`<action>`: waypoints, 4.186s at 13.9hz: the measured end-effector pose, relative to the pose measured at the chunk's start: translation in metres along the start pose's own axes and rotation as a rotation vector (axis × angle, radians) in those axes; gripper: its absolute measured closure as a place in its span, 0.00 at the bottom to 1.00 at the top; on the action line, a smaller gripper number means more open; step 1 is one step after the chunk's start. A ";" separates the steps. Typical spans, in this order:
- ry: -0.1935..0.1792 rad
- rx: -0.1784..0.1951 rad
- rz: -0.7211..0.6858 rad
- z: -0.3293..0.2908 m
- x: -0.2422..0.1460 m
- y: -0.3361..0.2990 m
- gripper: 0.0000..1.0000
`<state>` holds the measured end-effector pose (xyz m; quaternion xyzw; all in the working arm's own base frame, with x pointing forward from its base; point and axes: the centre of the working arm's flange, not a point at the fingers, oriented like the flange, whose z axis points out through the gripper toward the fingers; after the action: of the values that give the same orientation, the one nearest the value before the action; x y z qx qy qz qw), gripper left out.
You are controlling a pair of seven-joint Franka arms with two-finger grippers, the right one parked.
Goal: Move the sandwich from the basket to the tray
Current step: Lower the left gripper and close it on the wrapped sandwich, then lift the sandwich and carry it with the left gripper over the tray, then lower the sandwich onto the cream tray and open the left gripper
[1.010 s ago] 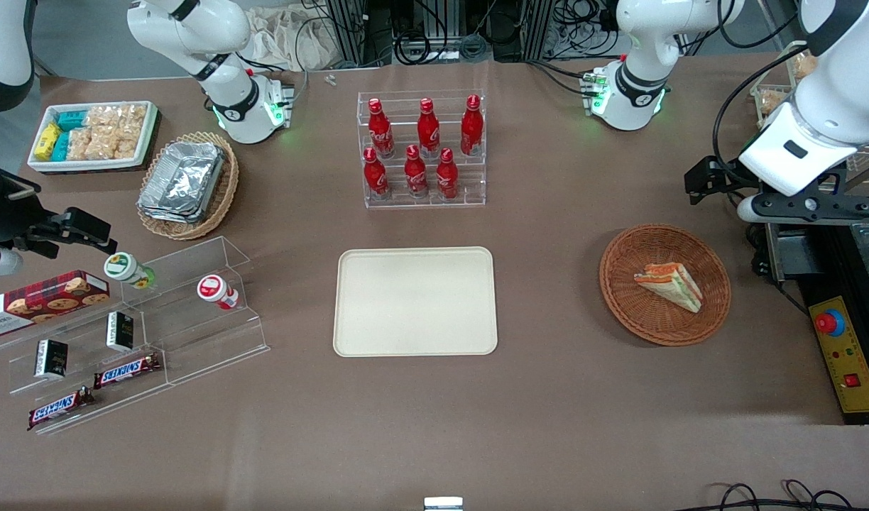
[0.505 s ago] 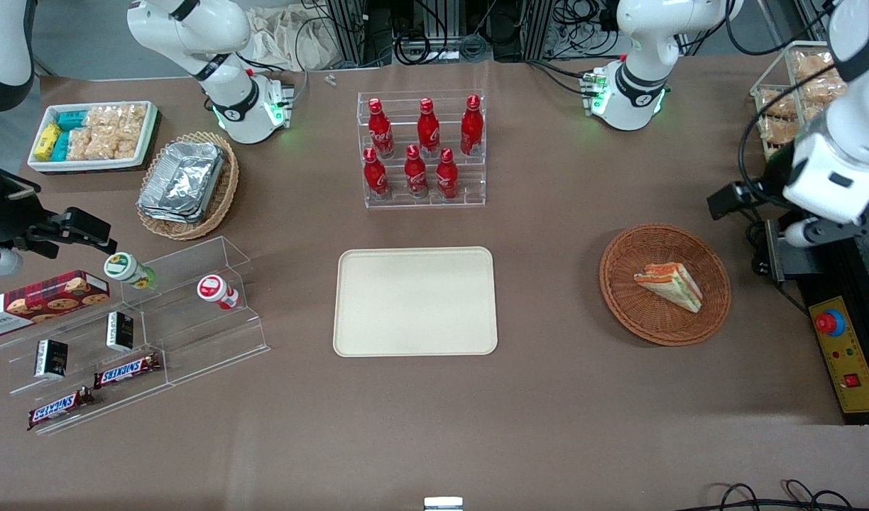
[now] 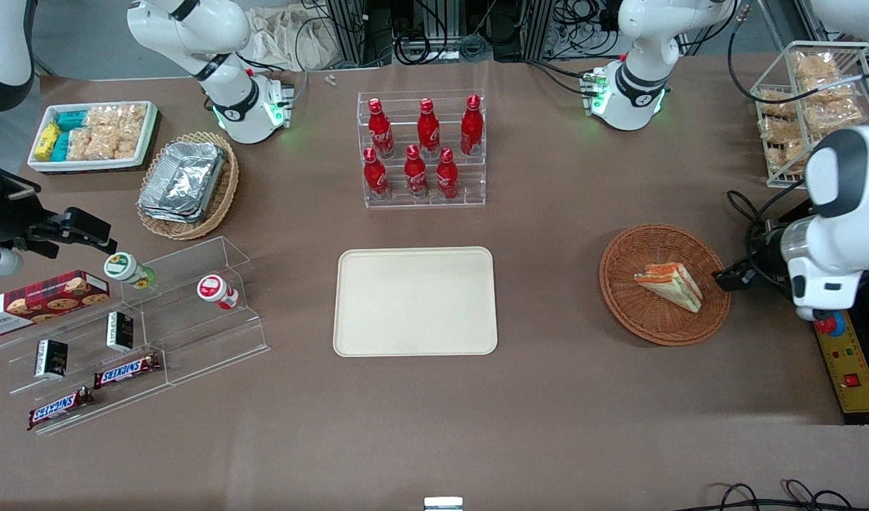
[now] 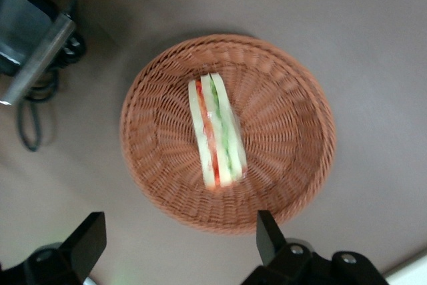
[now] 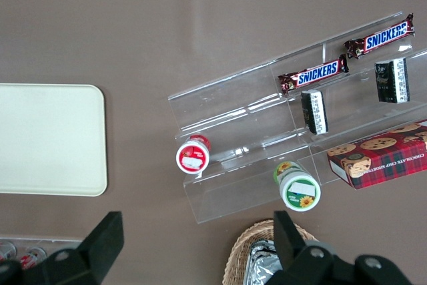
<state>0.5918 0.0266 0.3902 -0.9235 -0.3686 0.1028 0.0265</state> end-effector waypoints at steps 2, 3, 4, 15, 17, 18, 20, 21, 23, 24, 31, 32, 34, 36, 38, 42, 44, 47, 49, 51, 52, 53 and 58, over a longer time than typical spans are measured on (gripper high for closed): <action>-0.007 -0.022 -0.083 0.054 0.002 -0.007 0.00; -0.009 -0.033 -0.118 0.077 0.001 -0.009 0.00; -0.012 -0.042 -0.143 0.096 0.000 -0.009 0.00; -0.007 -0.105 -0.221 0.169 -0.001 0.001 0.38; 0.022 -0.125 -0.214 0.144 -0.003 0.005 0.57; 0.027 -0.119 -0.204 0.122 -0.007 0.007 0.61; 0.008 -0.066 -0.161 0.058 -0.028 0.015 0.66; 0.000 -0.039 -0.126 0.021 -0.046 0.024 0.67; -0.003 -0.005 -0.017 -0.037 -0.091 0.050 0.76; -0.001 0.002 0.073 -0.053 -0.118 0.067 0.81; 0.079 0.009 0.607 0.000 -0.298 0.196 0.81; 0.086 0.004 0.655 0.019 -0.311 0.211 0.81; 0.077 -0.019 0.722 0.055 -0.321 0.235 0.81; 0.069 -0.049 0.777 0.082 -0.331 0.259 0.81; 0.055 -0.056 0.815 0.104 -0.342 0.282 0.81; 0.057 -0.074 0.853 0.156 -0.338 0.314 0.81; 0.053 -0.089 0.840 0.178 -0.325 0.319 0.81; 0.050 -0.099 0.833 0.197 -0.314 0.322 0.81; 0.054 -0.104 0.835 0.196 -0.315 0.323 0.66; 0.076 -0.096 0.855 0.196 -0.317 0.324 0.46; 0.085 -0.094 0.860 0.196 -0.319 0.325 0.37; 0.091 -0.097 0.846 0.193 -0.320 0.326 0.26; 0.232 -0.073 0.732 0.069 -0.326 0.315 0.00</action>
<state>0.5597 -0.4274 0.3390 -0.9998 -0.0123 -0.0131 -0.0035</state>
